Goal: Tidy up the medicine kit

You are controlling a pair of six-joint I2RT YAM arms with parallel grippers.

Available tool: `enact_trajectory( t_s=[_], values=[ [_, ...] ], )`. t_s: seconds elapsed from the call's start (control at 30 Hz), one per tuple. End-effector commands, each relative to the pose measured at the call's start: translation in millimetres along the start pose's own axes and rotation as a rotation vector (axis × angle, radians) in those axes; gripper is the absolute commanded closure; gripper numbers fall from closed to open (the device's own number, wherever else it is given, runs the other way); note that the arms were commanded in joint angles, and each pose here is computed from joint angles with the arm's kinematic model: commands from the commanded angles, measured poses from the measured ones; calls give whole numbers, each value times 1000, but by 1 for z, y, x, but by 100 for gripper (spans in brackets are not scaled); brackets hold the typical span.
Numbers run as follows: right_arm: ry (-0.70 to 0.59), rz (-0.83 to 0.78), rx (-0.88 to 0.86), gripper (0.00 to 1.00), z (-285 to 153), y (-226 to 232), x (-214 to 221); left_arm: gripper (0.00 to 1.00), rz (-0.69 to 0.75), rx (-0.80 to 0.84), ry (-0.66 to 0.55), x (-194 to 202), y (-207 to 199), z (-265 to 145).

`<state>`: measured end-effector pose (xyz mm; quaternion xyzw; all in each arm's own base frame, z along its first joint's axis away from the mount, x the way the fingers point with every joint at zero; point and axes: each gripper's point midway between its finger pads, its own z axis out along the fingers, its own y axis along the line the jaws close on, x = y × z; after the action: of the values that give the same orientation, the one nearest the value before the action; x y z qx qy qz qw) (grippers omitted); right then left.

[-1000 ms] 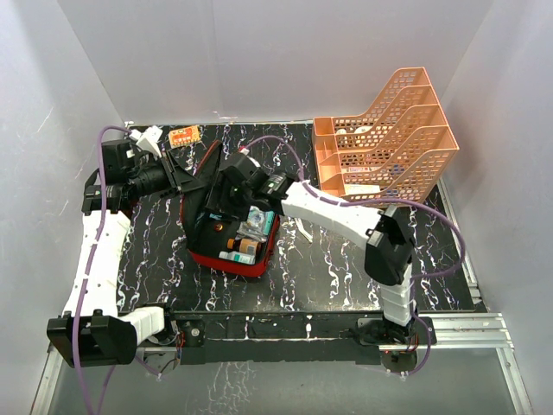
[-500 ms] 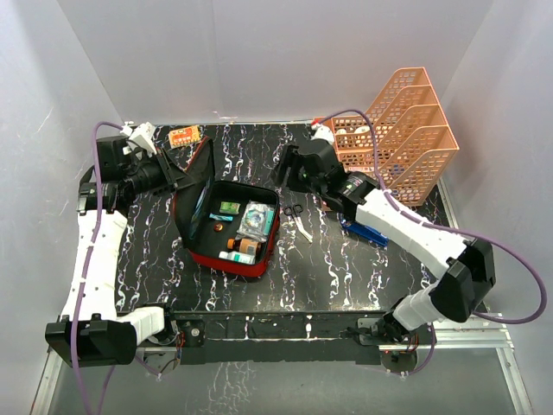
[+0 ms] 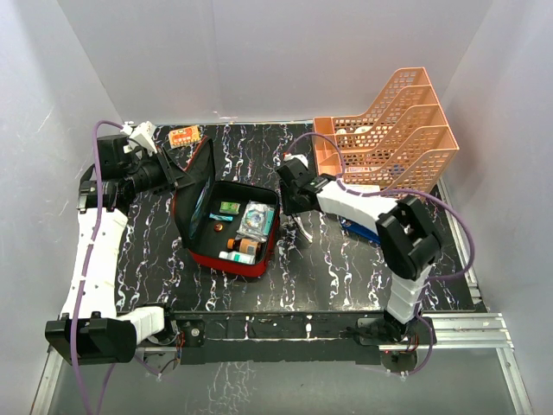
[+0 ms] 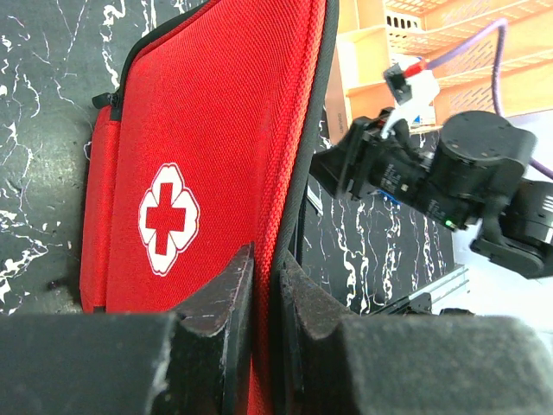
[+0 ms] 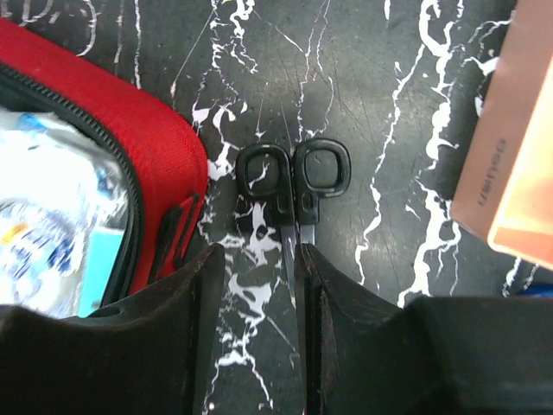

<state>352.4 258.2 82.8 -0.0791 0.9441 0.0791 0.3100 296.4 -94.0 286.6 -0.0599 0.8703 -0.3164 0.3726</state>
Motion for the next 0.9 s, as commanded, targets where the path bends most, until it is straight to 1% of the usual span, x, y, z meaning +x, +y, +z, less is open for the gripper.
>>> enact_trajectory(
  t_s=[0.0, 0.1, 0.17, 0.27, 0.33, 0.53, 0.87],
  values=[
    [-47, -26, 22, 65, 11, 2, -26, 93, -17, -34, 42, 8, 5, -2],
    [-38, -15, 28, 66, 19, -1, -26, 93, -19, -29, 46, 8, 4, -1],
    [-19, -10, 32, 65, 23, -4, -22, 93, -20, -29, 48, 8, 4, -1],
    [10, -5, 47, 56, 25, -11, -11, 93, -19, -29, 49, 8, 5, -1],
    [28, 1, 57, 53, 26, -18, -3, 93, -20, -23, 50, 9, 4, 0],
    [84, -7, -1, 53, 31, -18, 13, 93, -24, -21, 55, 11, 5, 2],
    [133, -26, 24, 57, 51, -22, 25, 93, -26, -18, 55, 10, 5, 3]
  ],
)
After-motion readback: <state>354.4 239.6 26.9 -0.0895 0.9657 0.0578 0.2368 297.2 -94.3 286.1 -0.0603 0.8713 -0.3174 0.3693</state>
